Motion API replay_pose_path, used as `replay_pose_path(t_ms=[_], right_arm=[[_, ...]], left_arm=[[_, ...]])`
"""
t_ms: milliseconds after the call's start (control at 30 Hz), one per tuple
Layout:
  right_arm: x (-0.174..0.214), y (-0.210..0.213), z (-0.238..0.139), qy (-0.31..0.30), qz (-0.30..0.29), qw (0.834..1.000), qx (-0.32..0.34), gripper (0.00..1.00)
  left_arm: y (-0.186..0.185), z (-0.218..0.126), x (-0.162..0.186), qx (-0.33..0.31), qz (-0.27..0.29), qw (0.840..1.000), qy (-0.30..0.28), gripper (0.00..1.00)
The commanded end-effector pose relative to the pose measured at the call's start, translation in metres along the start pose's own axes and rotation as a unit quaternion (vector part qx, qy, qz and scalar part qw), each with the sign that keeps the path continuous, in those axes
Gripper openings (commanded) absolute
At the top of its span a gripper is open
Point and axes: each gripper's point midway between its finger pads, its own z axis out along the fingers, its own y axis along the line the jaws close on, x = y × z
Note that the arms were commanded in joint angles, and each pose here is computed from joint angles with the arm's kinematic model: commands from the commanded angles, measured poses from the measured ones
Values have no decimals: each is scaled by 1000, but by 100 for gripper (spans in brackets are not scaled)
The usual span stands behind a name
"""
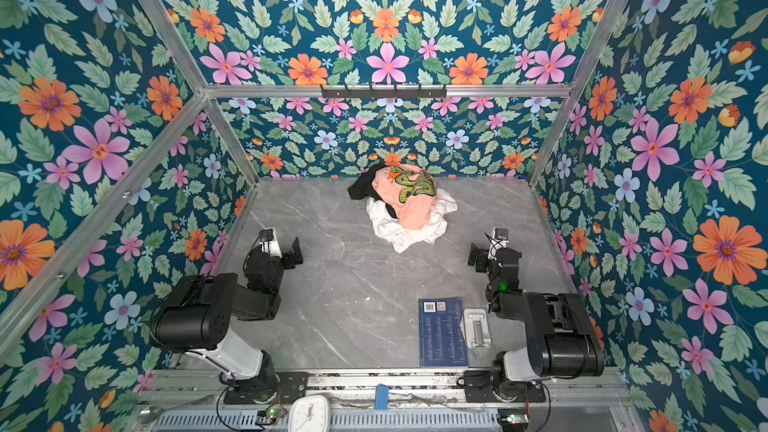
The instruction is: Pick out a specific cloth from the pile
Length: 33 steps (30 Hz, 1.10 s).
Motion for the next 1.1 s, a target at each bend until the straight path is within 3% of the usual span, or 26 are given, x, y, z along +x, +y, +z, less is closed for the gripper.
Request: replay_pose_path(t_ms=[0,1067], right_arm=[[-5,1,0,-7,3,1000,-2,99],[-5,1,0,-7,2,1000,-2,99]], left_arm=[[-1,-1,-6,3,0,1000,-12,100],[-1,-2,-6,4,1,1000,-15,100]])
